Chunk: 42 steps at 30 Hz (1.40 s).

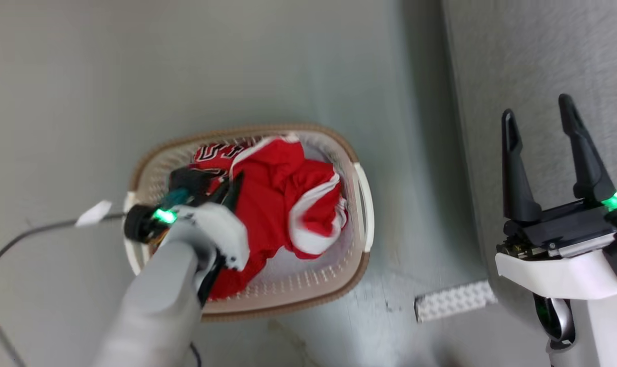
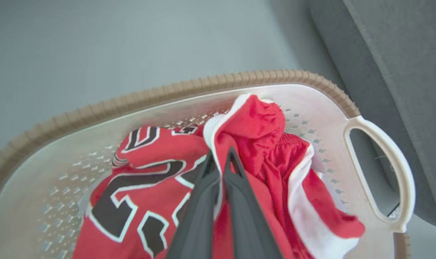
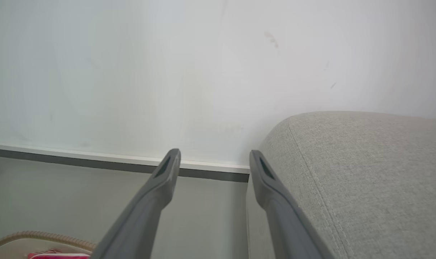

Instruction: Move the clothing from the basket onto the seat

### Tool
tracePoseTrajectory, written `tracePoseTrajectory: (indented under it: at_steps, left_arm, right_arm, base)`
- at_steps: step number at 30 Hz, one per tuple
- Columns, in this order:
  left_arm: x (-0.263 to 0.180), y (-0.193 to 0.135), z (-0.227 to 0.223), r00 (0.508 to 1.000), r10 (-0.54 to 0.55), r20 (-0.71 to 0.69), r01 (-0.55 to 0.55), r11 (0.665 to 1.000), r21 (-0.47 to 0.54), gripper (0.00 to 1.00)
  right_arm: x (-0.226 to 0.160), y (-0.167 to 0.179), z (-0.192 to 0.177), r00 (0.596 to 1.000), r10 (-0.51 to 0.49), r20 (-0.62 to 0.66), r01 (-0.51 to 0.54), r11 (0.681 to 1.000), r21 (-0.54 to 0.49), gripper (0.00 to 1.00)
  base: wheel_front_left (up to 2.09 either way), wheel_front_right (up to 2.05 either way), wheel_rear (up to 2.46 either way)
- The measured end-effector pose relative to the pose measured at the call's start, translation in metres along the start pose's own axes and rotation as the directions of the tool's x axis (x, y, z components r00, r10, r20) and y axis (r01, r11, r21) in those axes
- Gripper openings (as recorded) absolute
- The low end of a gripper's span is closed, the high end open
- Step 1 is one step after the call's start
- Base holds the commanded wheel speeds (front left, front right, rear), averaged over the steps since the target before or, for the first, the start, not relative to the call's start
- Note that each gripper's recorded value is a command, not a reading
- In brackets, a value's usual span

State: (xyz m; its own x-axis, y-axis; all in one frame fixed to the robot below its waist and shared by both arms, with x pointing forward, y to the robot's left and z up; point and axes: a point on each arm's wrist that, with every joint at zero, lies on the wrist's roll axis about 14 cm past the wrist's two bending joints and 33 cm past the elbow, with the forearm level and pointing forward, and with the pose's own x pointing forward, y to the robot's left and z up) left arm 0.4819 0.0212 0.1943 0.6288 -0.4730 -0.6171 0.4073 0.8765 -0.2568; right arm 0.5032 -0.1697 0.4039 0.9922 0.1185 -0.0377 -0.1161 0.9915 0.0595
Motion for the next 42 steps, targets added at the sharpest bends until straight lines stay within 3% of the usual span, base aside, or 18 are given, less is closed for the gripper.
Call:
tracePoseTrajectory:
  at_steps: [5,13,25,33,42]
  left_arm:
    - [-0.044,0.009,0.026,0.993,0.049,0.109,-0.047,0.999,-0.025,0.0]
    - [-0.119,-0.005,0.073,0.954,0.061,0.292,-0.066,0.998,0.008,0.0]
    - [-0.235,-0.044,0.163,0.807,0.031,0.589,-0.105,0.99,0.091,0.0]
    - [-0.3,-0.063,0.198,0.709,0.039,0.704,-0.147,0.985,0.094,0.0]
    - [-0.321,-0.078,0.217,0.674,0.009,0.739,-0.148,0.981,0.123,0.0]
  right_arm:
    - [-0.009,0.004,0.029,0.999,-0.001,0.045,0.0,1.0,0.025,1.0]
    - [-0.042,0.013,0.069,0.996,-0.003,0.095,-0.001,0.999,0.05,1.0]
    - [-0.09,0.03,0.12,0.98,0.017,0.198,-0.029,0.998,0.058,1.0]
    - [-0.118,0.043,0.136,0.97,0.044,0.238,-0.06,0.996,0.063,1.0]
    - [-0.132,0.066,0.135,0.967,0.103,0.235,-0.121,0.991,0.065,1.0]
  base:
    - [0.0,0.0,0.0]
    - [0.0,0.0,0.0]
    - [0.0,0.0,0.0]
    - [0.0,0.0,0.0]
    - [0.0,0.0,0.0]
